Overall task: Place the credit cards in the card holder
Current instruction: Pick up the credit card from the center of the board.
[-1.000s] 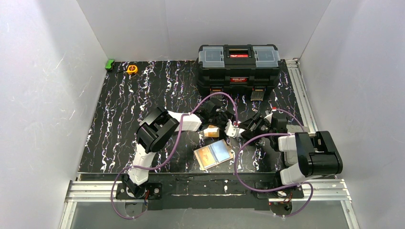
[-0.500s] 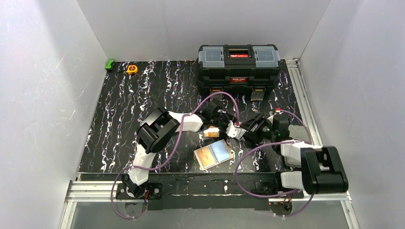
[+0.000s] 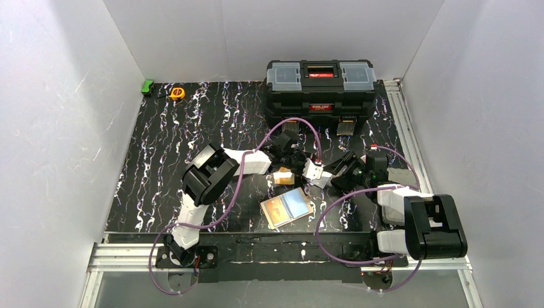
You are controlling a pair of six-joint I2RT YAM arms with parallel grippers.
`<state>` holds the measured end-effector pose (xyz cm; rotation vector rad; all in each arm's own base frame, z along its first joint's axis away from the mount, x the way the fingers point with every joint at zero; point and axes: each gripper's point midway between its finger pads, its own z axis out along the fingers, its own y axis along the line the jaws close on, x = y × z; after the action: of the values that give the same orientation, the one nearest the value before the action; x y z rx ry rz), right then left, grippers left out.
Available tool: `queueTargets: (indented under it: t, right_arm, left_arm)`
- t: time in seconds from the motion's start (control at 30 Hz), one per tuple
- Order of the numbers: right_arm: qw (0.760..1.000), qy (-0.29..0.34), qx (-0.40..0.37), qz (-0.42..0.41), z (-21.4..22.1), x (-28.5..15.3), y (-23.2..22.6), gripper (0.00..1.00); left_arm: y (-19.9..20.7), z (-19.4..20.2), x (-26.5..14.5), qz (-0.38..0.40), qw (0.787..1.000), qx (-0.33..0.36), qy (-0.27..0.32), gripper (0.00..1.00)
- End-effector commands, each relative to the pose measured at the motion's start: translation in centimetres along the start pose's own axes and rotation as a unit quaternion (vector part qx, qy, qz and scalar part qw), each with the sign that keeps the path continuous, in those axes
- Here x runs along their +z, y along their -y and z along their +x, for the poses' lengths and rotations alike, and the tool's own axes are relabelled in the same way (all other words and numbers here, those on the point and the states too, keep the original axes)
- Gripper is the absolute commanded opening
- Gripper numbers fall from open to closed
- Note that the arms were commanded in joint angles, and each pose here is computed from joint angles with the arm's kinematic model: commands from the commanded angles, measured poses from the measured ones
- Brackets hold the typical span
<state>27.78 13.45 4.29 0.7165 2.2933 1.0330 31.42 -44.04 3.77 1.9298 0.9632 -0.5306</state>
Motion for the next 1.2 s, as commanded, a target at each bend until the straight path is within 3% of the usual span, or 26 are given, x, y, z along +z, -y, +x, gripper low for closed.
queueTargets:
  t: [0.0, 0.2, 0.67, 1.17]
  right_arm:
    - [1.0, 0.002, -0.001, 0.029, 0.1, 0.2, 1.3, 0.76]
    - [0.999, 0.013, -0.015, 0.041, -0.4, -0.1, 1.5, 0.78]
    - [0.999, -0.018, 0.033, 0.034, 1.1, 1.2, 2.5, 0.77]
    - [0.996, -0.034, 0.03, -0.082, 1.2, 1.0, -1.8, 0.77]
  left_arm:
    - [1.6, 0.2, -0.5, 0.017, 0.999, -0.032, -0.002, 0.37]
    - [1.8, 0.4, -0.1, 0.022, 0.999, -0.034, 0.002, 0.37]
    - [1.8, -0.4, 0.1, 0.033, 0.998, -0.048, 0.018, 0.36]
    - [4.9, 1.3, 0.8, 0.068, 0.997, -0.034, 0.005, 0.36]
